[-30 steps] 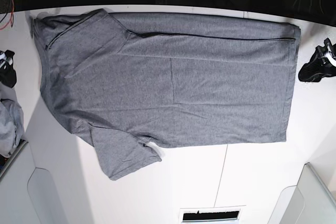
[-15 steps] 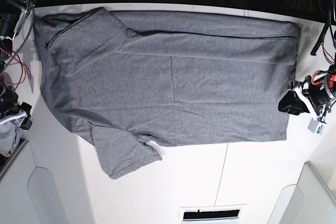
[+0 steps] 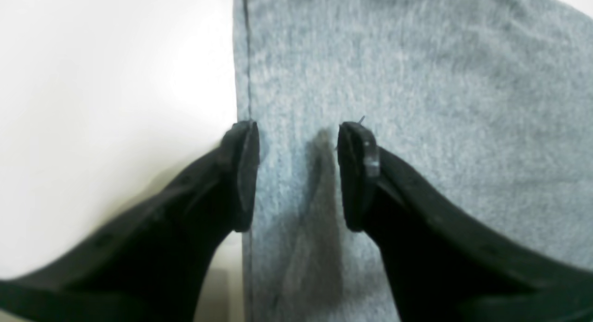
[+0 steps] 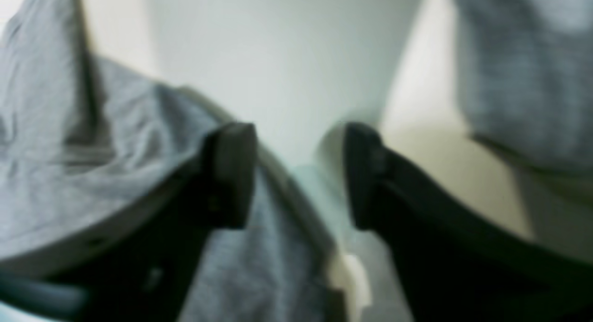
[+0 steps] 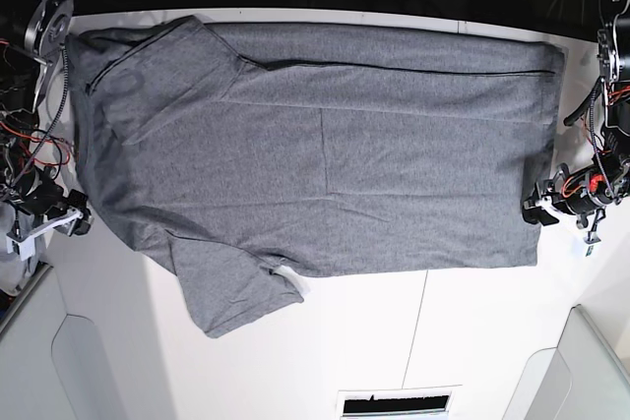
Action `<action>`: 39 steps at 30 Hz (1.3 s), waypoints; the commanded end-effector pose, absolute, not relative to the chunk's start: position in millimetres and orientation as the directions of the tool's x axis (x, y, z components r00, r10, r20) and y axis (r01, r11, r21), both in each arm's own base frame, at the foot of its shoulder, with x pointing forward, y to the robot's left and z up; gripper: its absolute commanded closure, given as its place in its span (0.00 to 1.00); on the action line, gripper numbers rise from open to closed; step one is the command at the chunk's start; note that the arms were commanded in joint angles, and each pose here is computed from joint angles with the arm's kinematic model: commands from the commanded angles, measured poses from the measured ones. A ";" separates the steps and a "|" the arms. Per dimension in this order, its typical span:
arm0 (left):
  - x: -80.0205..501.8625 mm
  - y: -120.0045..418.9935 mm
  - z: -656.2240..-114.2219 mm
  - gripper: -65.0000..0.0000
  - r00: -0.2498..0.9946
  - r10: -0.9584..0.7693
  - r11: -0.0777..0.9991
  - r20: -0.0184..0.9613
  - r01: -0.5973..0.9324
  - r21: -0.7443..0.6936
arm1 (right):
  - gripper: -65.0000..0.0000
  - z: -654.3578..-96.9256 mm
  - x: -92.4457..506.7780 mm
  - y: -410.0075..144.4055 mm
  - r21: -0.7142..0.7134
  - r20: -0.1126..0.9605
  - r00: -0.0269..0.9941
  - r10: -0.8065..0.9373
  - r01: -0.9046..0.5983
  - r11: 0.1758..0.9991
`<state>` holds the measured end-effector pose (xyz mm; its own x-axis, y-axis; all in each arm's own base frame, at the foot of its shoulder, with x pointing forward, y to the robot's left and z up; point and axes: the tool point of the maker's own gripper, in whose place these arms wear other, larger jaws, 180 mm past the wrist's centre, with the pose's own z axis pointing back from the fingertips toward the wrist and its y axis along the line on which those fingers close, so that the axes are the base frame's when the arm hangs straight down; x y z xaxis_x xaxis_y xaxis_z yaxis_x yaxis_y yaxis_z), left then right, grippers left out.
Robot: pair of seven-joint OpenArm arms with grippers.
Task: Layout the t-shirt on the table in an organized manner, then fold the t-shirt properly
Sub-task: 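Move both grippers to the hem edge and grasp it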
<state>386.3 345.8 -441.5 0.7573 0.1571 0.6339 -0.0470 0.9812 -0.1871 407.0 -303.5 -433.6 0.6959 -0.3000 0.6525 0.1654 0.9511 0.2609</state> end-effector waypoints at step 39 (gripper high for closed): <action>400.6 316.2 -420.5 1.00 0.697 0.177 0.951 0.695 0.060 -0.302 | 1.00 -412.1 432.5 -233.2 0.331 0.716 0.672 -0.186 -0.093 0.939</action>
